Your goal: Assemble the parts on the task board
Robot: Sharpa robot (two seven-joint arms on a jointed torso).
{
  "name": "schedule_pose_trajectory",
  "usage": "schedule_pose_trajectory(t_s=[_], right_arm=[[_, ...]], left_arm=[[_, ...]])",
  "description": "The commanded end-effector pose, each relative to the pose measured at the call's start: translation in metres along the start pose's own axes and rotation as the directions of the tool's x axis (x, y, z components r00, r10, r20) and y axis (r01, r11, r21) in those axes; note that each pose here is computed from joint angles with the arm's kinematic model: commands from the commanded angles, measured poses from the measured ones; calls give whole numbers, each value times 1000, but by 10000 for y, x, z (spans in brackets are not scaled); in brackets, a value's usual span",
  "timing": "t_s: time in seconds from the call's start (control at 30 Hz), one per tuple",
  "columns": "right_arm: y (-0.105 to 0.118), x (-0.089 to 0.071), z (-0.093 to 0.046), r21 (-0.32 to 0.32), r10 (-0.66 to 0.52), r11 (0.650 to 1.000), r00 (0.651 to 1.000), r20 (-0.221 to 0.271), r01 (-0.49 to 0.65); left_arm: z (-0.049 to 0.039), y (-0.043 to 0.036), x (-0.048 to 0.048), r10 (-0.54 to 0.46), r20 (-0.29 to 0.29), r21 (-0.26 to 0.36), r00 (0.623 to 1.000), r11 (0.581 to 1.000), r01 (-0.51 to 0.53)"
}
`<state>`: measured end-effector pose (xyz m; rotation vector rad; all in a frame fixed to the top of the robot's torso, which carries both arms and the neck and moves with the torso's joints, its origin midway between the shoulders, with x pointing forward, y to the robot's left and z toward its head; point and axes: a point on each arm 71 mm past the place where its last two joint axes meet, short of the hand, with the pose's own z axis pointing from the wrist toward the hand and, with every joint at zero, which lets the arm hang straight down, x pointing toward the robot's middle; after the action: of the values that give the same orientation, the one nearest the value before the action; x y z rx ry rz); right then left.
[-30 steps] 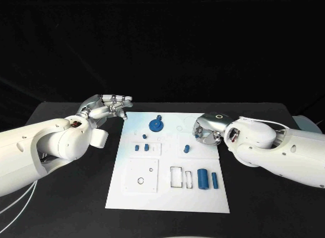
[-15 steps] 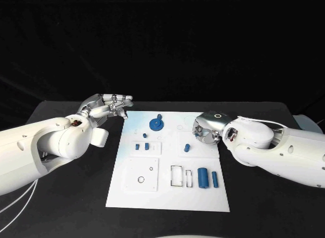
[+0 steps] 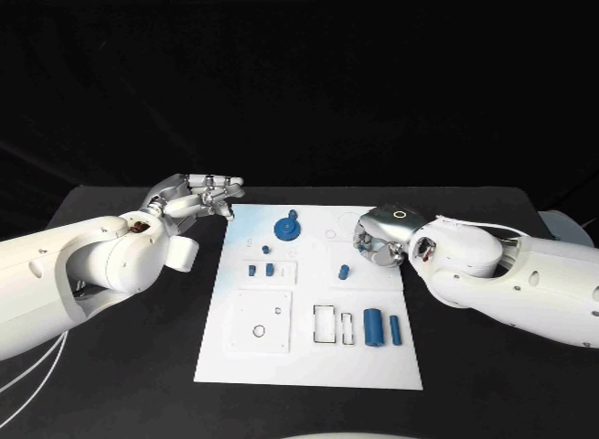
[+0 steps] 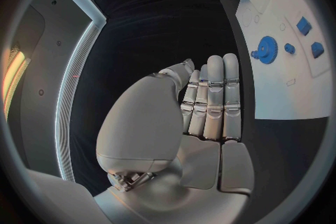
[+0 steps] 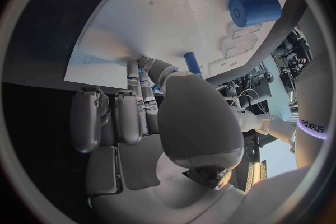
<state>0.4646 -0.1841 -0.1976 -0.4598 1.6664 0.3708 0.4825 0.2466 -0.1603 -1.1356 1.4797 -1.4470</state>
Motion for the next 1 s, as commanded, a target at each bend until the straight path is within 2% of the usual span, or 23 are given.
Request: schedule_pose_trajectory(t_s=[0.03,0.43,0.73,1.0], right_arm=[[20,24,-19,-3,-9,1000,1000,14,9],[49,-72,-78,-25,13,1000,997,81,-11],[88,-200,-162,-37,34,999,994,108,-30],[362,-359,-289,-114,91,991,986,138,-75]], left_arm=[[2,-1,2,0,0,-6,1000,1000,0],[12,7,-38,5,14,-12,1000,1000,-5],[27,13,-63,7,21,-12,1000,1000,-7],[46,20,-49,6,16,-15,1000,1000,-5]])
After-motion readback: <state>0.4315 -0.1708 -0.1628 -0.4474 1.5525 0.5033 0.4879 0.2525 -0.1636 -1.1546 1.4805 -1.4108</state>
